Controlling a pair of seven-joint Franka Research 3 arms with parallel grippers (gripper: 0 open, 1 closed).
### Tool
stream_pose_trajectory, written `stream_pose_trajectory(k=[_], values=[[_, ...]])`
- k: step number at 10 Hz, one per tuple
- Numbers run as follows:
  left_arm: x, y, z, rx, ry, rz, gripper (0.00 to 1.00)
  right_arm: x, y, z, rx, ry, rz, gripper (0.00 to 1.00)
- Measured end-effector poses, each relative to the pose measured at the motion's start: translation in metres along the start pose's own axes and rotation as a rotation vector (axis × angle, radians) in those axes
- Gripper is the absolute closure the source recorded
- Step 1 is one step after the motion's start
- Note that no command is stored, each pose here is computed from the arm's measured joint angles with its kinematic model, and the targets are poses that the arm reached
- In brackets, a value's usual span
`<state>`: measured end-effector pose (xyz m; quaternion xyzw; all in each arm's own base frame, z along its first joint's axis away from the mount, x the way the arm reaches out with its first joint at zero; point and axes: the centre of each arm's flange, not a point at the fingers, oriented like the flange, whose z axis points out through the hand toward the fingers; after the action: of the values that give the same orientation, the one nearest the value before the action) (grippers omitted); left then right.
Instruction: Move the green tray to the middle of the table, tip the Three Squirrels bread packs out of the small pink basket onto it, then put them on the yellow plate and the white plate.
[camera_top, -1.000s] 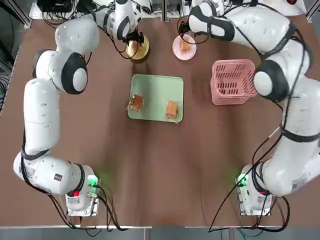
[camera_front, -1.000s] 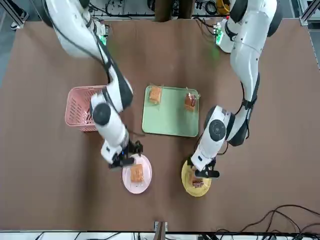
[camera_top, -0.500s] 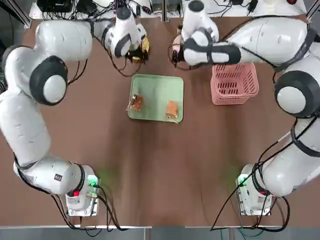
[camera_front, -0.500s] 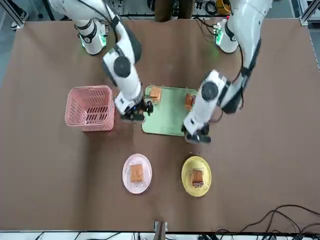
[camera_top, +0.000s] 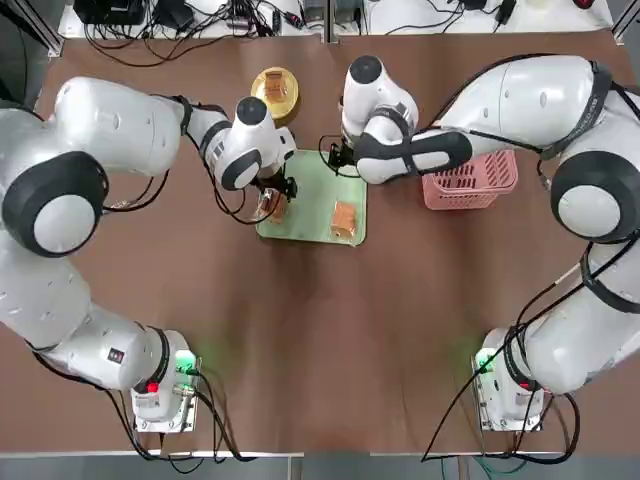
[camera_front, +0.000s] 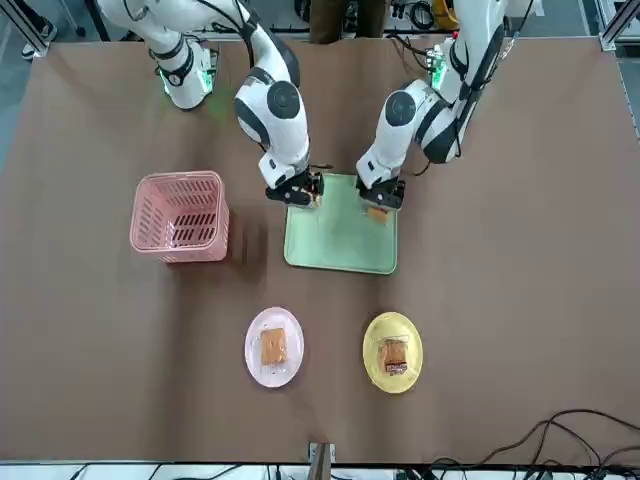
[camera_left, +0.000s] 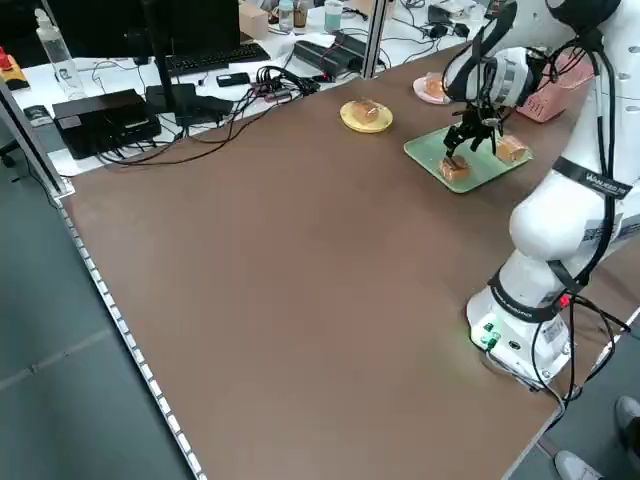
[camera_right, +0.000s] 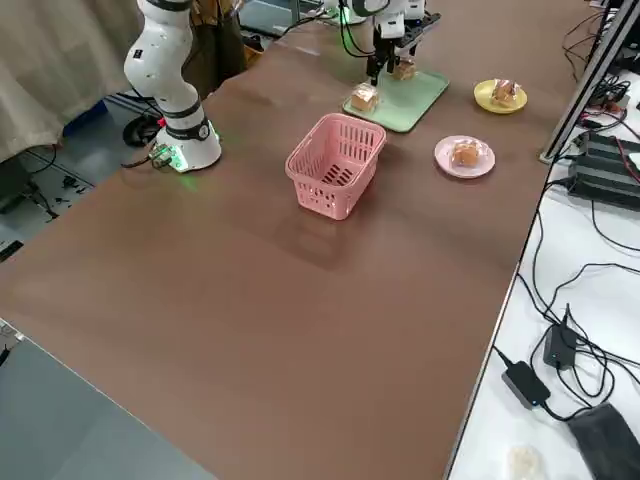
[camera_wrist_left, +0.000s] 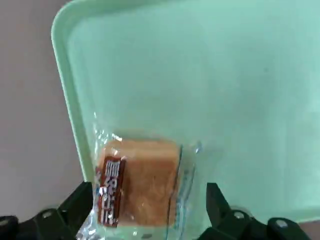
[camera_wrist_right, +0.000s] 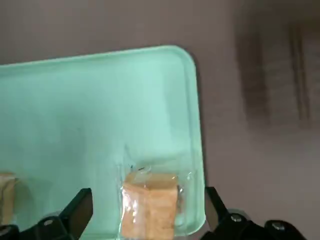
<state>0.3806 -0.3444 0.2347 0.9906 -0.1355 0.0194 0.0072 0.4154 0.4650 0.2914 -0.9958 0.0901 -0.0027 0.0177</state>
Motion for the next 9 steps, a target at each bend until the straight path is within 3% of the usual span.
stream_pose_trajectory(k=[5,9], values=[[0.0,-0.001,0.003,-0.001,0.011,0.02,0.0,-0.043,-0.006,0.071,-0.054,0.002,-0.009,0.01],[-0.005,-0.001,0.025,0.012,-0.018,0.058,0.0,-0.059,-0.013,0.095,-0.036,-0.017,-0.015,0.02]])
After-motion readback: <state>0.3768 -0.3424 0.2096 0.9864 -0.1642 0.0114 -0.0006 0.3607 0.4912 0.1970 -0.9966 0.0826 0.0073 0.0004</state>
